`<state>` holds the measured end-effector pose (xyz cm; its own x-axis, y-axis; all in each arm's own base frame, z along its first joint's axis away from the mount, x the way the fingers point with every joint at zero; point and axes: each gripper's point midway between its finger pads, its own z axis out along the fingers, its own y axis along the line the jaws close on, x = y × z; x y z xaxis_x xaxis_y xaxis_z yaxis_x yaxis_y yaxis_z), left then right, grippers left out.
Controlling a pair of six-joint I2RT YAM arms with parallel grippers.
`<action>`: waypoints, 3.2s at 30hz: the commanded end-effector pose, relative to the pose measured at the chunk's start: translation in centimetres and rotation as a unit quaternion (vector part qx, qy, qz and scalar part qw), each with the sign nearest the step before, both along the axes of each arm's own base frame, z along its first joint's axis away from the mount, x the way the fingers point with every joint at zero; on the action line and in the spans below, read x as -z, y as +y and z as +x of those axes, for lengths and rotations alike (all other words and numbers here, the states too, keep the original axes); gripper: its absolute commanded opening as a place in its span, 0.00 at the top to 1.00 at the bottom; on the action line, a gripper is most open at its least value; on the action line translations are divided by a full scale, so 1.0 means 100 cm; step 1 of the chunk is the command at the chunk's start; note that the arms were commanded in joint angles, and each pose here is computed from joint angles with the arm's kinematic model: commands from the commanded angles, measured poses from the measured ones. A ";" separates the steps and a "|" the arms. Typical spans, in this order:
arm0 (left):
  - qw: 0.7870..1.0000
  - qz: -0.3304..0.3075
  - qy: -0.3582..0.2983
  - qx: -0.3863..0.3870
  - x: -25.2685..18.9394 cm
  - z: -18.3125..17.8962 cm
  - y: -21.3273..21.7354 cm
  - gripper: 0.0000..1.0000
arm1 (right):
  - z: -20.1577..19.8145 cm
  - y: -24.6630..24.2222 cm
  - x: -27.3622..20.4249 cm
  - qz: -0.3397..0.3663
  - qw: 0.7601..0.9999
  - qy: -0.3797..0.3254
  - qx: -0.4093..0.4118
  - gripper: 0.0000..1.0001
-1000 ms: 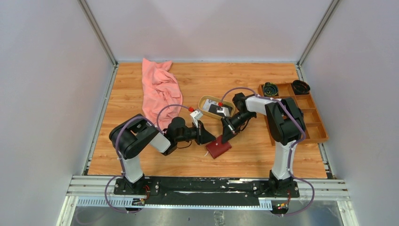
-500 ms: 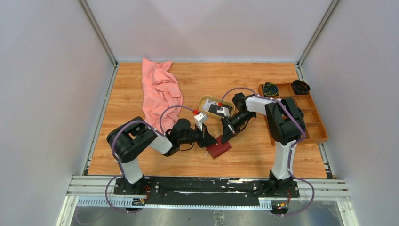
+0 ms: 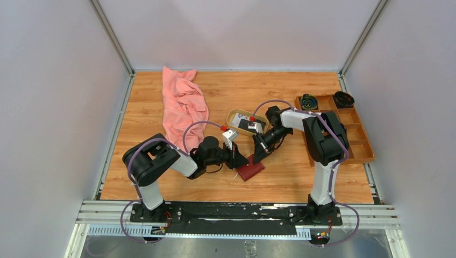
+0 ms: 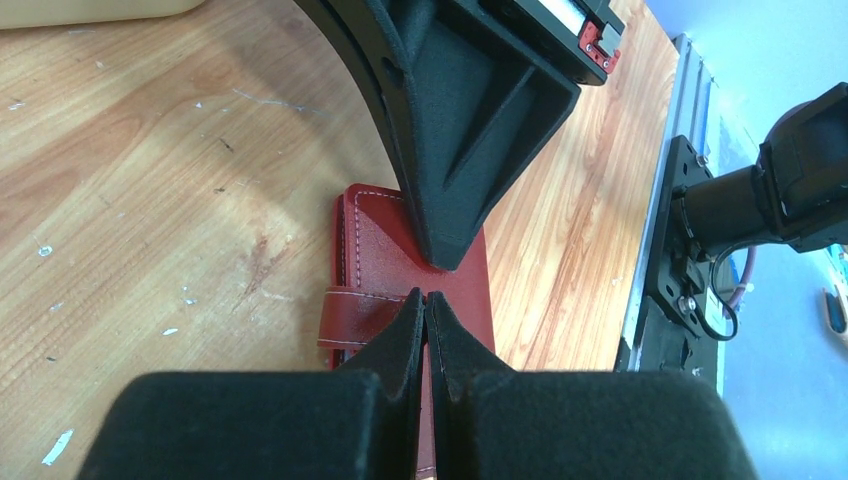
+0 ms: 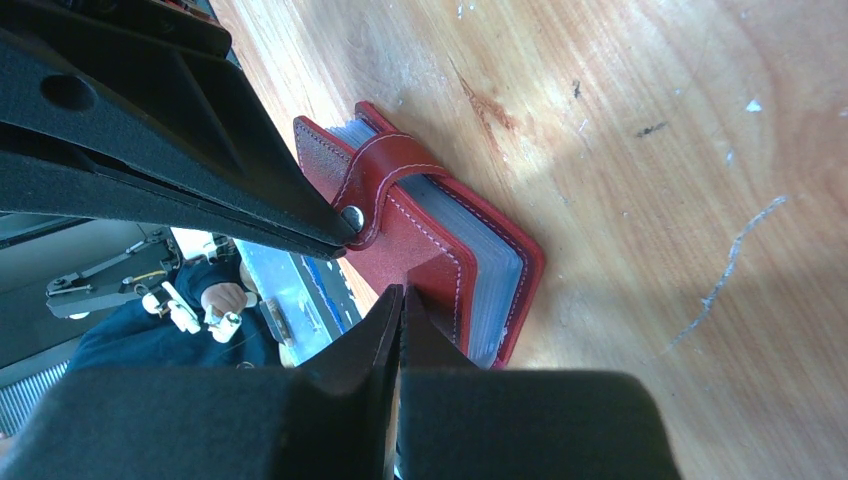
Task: Put the credit cards into the card holder
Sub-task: Close the card holder at the center of the board.
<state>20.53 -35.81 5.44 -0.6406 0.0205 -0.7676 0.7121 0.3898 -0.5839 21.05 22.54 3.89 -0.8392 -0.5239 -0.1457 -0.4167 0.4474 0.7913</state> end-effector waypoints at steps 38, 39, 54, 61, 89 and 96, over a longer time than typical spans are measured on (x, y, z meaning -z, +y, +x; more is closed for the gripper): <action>1.000 0.005 0.028 -0.003 0.006 -0.015 -0.008 1.00 | -0.002 -0.009 0.036 -0.052 0.998 -0.021 -0.027 1.00; 1.000 0.006 0.030 -0.003 0.008 -0.015 -0.008 1.00 | -0.002 -0.010 0.036 -0.052 0.998 -0.021 -0.027 1.00; 0.998 0.020 0.051 -0.011 0.025 -0.026 -0.003 1.00 | -0.002 -0.011 0.038 -0.057 0.998 -0.022 -0.027 1.00; 0.998 0.022 0.055 -0.019 0.027 -0.030 0.005 1.00 | -0.002 -0.012 0.040 -0.061 0.998 -0.021 -0.027 1.00; 0.998 -0.029 0.044 -0.023 -0.021 -0.028 -0.005 0.86 | -0.002 -0.010 0.037 -0.055 0.998 -0.021 -0.027 1.00; 0.995 0.060 -0.068 -0.049 -0.051 -0.008 0.025 0.41 | -0.002 -0.010 0.037 -0.053 0.998 -0.019 -0.027 1.00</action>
<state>18.23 -35.36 10.50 -0.6348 -0.0518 -0.7709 0.6910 0.4084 -0.5964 20.92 22.64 3.83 -0.8474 -0.5158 -0.1258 -0.3936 0.4513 0.8009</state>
